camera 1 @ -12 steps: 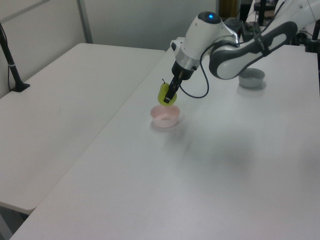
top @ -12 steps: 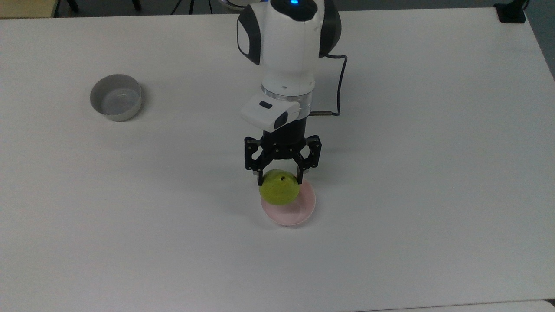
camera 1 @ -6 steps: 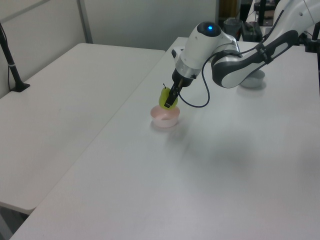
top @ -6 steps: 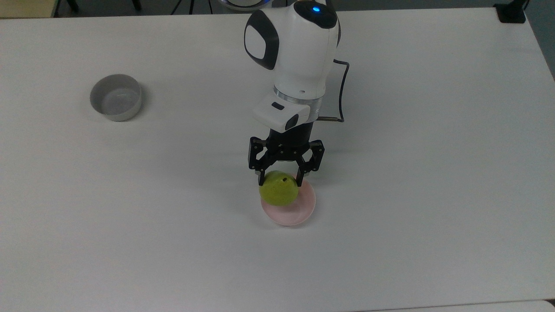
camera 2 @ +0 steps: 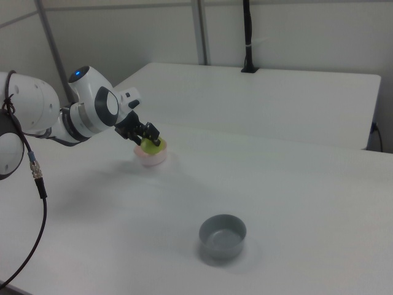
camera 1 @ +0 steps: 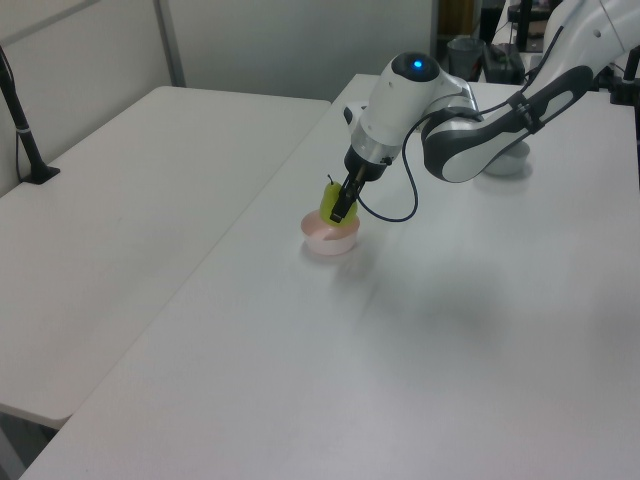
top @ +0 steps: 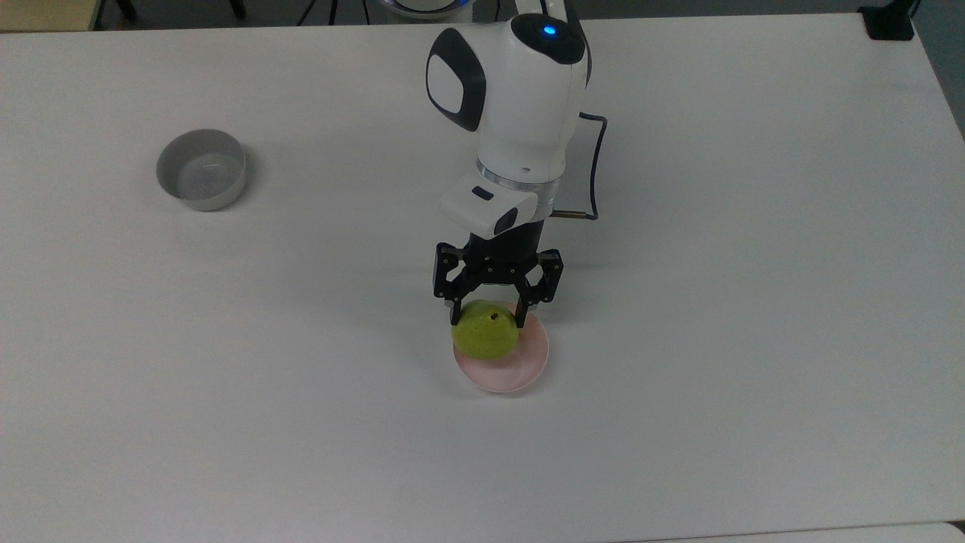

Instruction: Place the pear in the bowl

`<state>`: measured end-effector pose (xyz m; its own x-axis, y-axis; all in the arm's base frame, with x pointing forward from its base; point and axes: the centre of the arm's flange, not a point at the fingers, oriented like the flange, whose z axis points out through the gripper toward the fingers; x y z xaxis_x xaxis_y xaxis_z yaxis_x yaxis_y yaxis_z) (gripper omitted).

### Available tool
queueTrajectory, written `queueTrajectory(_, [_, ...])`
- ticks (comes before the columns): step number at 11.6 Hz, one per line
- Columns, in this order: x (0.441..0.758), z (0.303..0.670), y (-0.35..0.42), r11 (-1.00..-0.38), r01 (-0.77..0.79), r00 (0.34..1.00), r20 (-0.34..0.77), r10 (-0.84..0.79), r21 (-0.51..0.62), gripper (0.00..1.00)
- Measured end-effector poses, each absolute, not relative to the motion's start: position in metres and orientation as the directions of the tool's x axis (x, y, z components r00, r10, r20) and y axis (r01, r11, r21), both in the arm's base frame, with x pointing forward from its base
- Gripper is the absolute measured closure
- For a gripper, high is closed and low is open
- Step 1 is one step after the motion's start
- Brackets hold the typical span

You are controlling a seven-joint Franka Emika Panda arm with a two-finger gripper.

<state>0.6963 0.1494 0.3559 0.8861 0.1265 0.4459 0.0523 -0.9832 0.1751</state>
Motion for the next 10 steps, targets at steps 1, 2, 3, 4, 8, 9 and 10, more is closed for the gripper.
queueTrajectory(1, [0.696, 0.355, 0.150, -0.983, 0.052, 0.887, 0.445, 0.126, 0.174, 0.19])
queueTrajectory(2, [0.696, 0.355, 0.150, -0.984, 0.051, 0.886, 0.446, 0.124, 0.173, 0.18])
queueTrajectory(3, [0.697, 0.356, 0.151, -0.985, 0.044, 0.886, 0.450, 0.116, 0.169, 0.15])
queueTrajectory(4, [0.697, 0.357, 0.151, -0.986, 0.035, 0.885, 0.453, 0.106, 0.164, 0.10])
queueTrajectory(8, [0.696, 0.358, 0.159, -0.987, 0.031, 0.884, 0.457, 0.099, 0.155, 0.00])
queueTrajectory(9, [0.696, 0.361, 0.161, -0.988, 0.030, 0.881, 0.463, 0.099, 0.153, 0.00])
queueTrajectory(10, [0.698, 0.366, 0.161, -0.988, 0.027, 0.876, 0.473, 0.096, 0.151, 0.00])
